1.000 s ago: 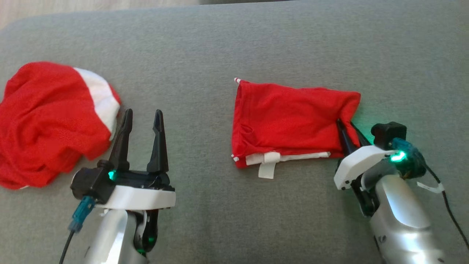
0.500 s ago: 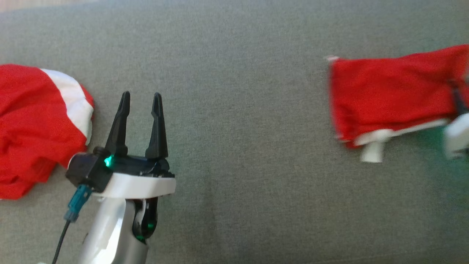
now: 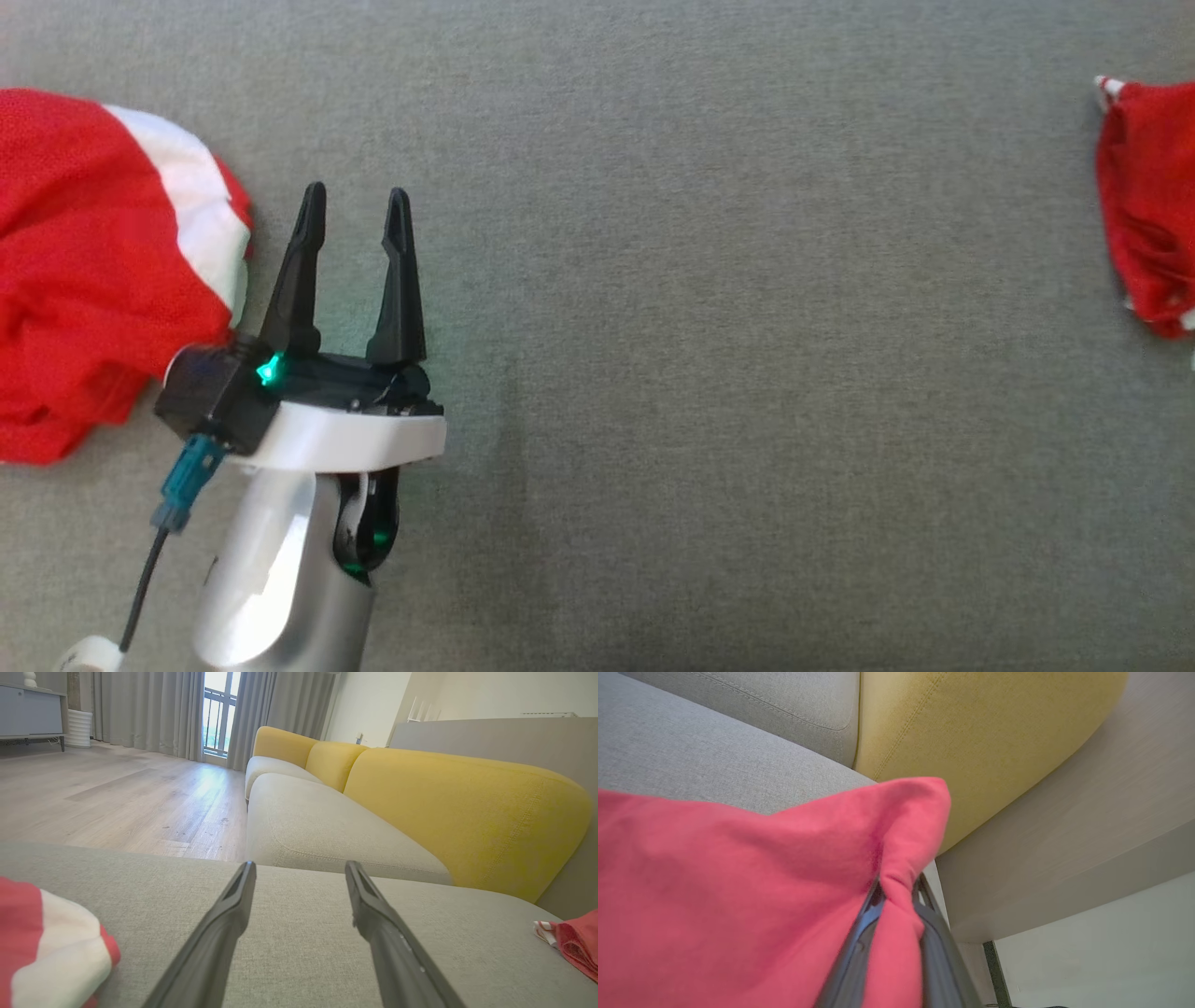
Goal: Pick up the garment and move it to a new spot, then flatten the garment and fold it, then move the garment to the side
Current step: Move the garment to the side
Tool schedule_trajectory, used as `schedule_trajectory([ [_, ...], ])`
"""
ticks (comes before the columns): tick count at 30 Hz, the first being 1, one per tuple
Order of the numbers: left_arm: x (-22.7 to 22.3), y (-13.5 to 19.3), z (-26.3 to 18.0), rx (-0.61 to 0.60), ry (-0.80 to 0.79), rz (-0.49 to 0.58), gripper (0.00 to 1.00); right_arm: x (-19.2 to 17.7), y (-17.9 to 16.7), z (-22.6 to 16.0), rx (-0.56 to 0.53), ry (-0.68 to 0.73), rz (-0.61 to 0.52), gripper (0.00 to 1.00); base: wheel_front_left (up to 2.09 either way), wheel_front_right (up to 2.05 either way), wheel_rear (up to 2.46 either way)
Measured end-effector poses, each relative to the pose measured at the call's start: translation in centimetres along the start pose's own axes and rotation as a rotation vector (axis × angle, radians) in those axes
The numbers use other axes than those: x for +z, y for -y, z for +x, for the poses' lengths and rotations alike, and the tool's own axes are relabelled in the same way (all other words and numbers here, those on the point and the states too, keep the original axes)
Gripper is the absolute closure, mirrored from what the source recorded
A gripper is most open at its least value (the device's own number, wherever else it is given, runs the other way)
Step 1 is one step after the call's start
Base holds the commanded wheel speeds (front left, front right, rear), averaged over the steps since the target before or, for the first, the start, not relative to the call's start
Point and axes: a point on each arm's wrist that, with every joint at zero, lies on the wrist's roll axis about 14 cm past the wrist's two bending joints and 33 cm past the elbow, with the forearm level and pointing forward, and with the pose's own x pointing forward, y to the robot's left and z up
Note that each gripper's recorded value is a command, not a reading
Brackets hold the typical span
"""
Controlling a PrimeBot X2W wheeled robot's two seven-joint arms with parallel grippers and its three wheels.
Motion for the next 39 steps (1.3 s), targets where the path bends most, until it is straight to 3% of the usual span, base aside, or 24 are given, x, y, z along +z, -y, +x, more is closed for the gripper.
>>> schedule_trajectory([
  [4, -0.2, -0.5, -0.1, 0.012, -0.005, 0.003, 0.00, 0.1, 0.0, 0.7, -0.009, -0.005, -0.004, 1.00, 0.00, 0.00, 0.00],
  [5, -0.2, -0.5, -0.1, 0.013, -0.005, 0.004, 0.00, 0.0, 0.0, 0.7, -0.013, -0.007, -0.003, 0.73, 0.00, 0.00, 0.00],
  [6, -0.1, -0.5, -0.1, 0.013, -0.004, 0.004, 0.00, -0.1, 0.0, 0.6, -0.016, -0.011, -0.002, 0.11, 0.00, 0.00, 0.00],
  [7, 0.0, -0.5, -0.1, 0.013, -0.002, 0.004, 0.00, -0.1, 0.1, 0.5, -0.016, -0.014, -0.010, 0.00, 0.00, 0.00, 0.00],
  [21, 3.4, 1.0, -0.6, -0.017, 0.077, 0.011, 0.00, 5.6, -0.2, -2.2, -0.043, 0.183, 0.089, 0.00, 0.00, 0.00, 0.00],
  [29, 5.3, 1.9, -2.5, -0.024, 0.121, 0.014, 0.00, 11.9, -2.0, -6.3, -0.019, 0.416, 0.261, 0.00, 0.00, 0.00, 0.00],
  [39, 6.3, 3.2, -4.9, -0.041, 0.138, 0.020, 0.00, 13.3, -7.5, -12.5, 0.098, 0.530, 0.484, 0.00, 0.00, 0.00, 0.00],
])
